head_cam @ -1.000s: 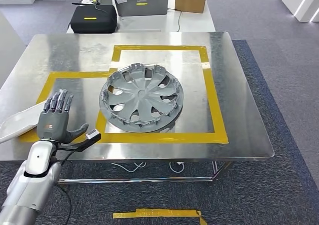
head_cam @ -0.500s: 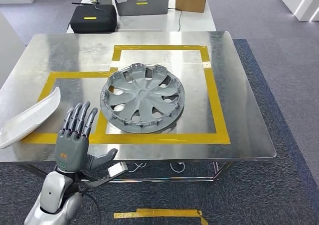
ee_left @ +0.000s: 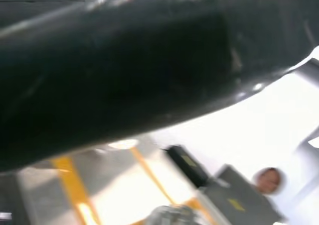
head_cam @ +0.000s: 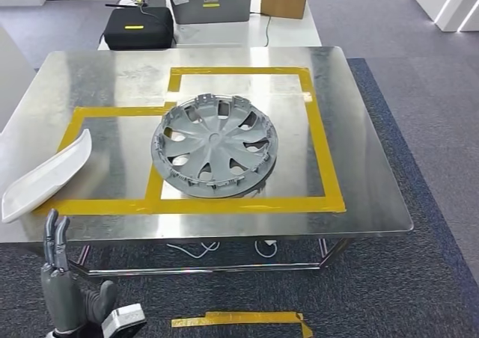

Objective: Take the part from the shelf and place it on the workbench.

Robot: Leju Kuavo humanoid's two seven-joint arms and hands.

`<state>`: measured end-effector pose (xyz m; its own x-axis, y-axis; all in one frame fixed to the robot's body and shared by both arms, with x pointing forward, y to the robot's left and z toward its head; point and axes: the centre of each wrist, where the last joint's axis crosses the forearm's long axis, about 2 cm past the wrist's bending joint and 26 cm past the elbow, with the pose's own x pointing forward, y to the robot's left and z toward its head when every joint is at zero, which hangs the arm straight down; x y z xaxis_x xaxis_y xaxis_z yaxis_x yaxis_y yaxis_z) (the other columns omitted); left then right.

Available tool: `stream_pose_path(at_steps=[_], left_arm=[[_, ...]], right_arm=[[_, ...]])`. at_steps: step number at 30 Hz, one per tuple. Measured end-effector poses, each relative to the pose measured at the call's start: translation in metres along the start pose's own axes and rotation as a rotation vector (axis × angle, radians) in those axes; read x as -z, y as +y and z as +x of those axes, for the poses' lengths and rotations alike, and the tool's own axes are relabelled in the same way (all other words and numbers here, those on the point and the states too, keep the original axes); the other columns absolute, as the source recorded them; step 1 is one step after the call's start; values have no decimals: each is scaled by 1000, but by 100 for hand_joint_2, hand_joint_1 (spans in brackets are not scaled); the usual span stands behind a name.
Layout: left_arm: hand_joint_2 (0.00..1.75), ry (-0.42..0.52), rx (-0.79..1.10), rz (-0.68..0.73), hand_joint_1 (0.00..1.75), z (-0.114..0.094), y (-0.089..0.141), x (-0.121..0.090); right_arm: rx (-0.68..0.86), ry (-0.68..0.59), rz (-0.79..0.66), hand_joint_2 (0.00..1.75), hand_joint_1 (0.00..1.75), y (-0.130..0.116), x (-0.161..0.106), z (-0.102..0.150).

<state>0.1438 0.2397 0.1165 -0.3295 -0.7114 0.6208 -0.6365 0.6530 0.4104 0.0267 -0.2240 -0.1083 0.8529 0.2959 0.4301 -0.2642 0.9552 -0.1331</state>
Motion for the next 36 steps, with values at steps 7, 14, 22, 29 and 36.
stream_pose_path(at_steps=[7,14,22,29,36], left_arm=[[0,433,-3,-95,0,-56,-18,-78],[0,788,44,-310,0,-85,-28,-166],[0,1130,41,-650,0,-83,-39,-216],[0,1324,-23,-836,0,-78,-39,-231],[0,1436,-78,-956,0,-76,-44,-231]], right_arm=[[152,-68,-57,0,0,-4,2,3],[234,-51,-46,0,0,-4,0,-4],[291,-46,-17,0,0,-5,0,-5],[296,-35,-7,0,0,-11,1,-7],[298,-47,4,0,0,-15,4,-1]])
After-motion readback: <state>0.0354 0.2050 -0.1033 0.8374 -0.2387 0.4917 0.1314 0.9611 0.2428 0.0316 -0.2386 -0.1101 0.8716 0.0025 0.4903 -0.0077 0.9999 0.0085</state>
